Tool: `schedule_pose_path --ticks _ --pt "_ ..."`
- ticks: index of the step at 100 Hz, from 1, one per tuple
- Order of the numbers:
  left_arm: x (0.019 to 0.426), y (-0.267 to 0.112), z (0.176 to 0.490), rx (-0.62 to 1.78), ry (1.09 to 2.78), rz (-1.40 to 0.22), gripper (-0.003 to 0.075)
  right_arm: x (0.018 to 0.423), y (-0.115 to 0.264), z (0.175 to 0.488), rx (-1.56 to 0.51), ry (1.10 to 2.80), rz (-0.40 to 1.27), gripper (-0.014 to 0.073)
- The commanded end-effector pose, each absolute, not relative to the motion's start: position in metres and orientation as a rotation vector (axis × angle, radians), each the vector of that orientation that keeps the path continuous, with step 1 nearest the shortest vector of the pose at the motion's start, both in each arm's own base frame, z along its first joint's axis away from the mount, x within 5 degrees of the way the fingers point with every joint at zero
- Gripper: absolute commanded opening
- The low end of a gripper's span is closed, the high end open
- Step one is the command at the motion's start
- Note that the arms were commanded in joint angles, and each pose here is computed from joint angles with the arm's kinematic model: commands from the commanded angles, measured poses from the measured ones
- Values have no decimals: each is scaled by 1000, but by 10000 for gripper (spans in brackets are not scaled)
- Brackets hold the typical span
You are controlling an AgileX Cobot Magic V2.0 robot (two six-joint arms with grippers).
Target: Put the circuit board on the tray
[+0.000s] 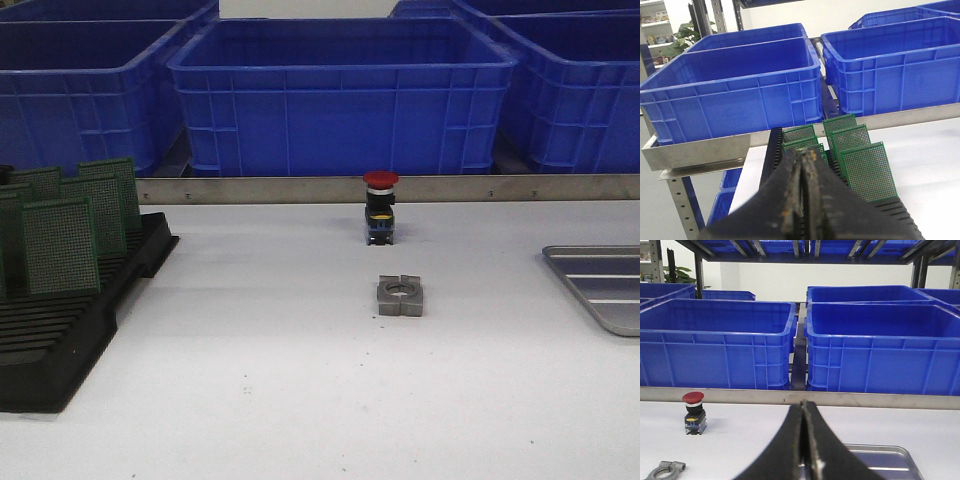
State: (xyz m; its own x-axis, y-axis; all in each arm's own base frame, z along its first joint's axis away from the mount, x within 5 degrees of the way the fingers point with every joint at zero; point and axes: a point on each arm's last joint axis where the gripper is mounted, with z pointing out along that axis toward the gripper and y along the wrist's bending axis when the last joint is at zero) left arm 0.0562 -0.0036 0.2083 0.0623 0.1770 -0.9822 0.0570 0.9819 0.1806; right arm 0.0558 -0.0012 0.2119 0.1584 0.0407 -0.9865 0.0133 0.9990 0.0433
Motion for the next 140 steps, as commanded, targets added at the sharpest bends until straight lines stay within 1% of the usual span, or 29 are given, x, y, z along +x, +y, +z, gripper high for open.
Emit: schedule_pose_path --ticks 1,29,41,50,55,71,80,88,97,102,117,140 --pt "55 -4 204 176 1439 77 -19 53 -1 219 34 1314 12 -67" --pt "55 -4 206 176 1423 76 -19 53 -1 219 34 1314 12 -67" --pt "52 -4 218 132 1422 37 -19 53 -1 219 34 1314 12 -67" --pt "49 -3 236 116 1447 26 -19 53 -1 219 34 1314 12 -67" --pt "48 -2 248 114 1490 28 -19 53 -1 219 34 1314 12 -67" --pt "45 -1 300 102 1602 19 -19 53 -1 219 34 1314 12 -67" --pt "50 -1 329 113 1701 34 -19 53 -1 219 34 1314 12 -67" --pt "60 -1 350 131 1825 47 -19 53 -1 219 34 1314 12 -67" --pt "75 -2 366 137 1960 50 -19 53 -1 219 34 1314 12 -67" --pt "83 -2 375 139 1999 51 -19 53 -1 219 34 1314 12 -67" --pt "111 -4 385 144 2064 52 -19 53 -1 219 34 1314 12 -67" --pt "137 -6 375 154 2152 55 -15 53 -1 219 34 1314 12 -67"
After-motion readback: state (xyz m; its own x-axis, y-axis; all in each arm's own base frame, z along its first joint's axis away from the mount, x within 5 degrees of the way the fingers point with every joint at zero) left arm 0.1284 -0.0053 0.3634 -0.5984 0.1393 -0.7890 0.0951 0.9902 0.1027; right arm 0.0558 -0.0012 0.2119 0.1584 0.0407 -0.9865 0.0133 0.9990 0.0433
